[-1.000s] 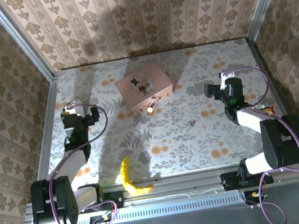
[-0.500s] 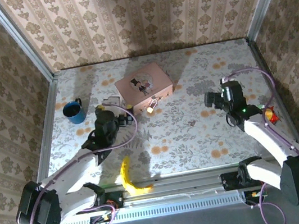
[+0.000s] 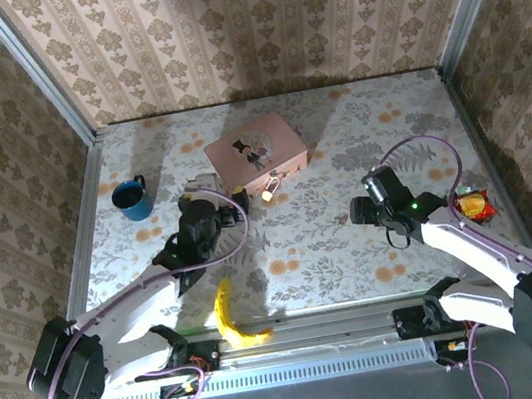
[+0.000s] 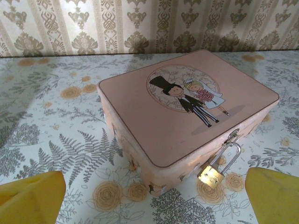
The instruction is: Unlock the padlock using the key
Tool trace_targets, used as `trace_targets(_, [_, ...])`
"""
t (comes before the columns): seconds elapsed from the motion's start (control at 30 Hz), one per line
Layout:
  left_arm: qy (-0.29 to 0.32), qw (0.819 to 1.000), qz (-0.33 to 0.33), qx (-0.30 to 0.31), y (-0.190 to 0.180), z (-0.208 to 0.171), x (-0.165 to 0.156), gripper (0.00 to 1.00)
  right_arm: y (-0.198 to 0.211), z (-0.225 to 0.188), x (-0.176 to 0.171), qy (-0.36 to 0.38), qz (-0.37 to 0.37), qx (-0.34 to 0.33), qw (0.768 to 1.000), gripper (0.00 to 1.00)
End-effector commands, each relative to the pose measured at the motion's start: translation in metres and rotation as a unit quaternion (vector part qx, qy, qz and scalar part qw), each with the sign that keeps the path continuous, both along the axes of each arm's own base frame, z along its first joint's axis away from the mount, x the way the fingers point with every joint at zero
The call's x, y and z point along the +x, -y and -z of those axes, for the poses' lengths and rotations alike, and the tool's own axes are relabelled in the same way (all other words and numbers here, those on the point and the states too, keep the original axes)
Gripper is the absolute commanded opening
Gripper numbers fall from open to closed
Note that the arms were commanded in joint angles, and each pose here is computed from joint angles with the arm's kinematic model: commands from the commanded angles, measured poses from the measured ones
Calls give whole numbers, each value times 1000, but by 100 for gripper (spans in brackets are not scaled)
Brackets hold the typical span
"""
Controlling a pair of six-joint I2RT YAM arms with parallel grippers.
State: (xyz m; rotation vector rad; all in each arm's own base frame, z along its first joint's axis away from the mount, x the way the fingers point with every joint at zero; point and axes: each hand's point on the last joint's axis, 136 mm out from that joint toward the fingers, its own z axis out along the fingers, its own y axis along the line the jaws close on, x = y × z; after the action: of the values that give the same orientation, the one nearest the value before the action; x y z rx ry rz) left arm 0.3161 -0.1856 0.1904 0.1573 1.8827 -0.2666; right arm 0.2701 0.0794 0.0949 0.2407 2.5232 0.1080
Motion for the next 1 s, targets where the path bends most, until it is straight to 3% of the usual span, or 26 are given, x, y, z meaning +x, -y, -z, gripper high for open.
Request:
trace_targets(0.0, [16, 999, -19, -31, -8, -5, -3, 100, -13, 1, 2, -18, 9, 22, 1000, 72])
trace_targets(0.37, [18, 998, -44, -28, -18, 0, -1, 100, -53, 38, 20, -92, -7, 43, 995, 56])
trace_targets(0.97, [2, 998, -45, -35, -13, 10, 8, 100, -70, 72, 24, -147, -14, 52, 988, 38])
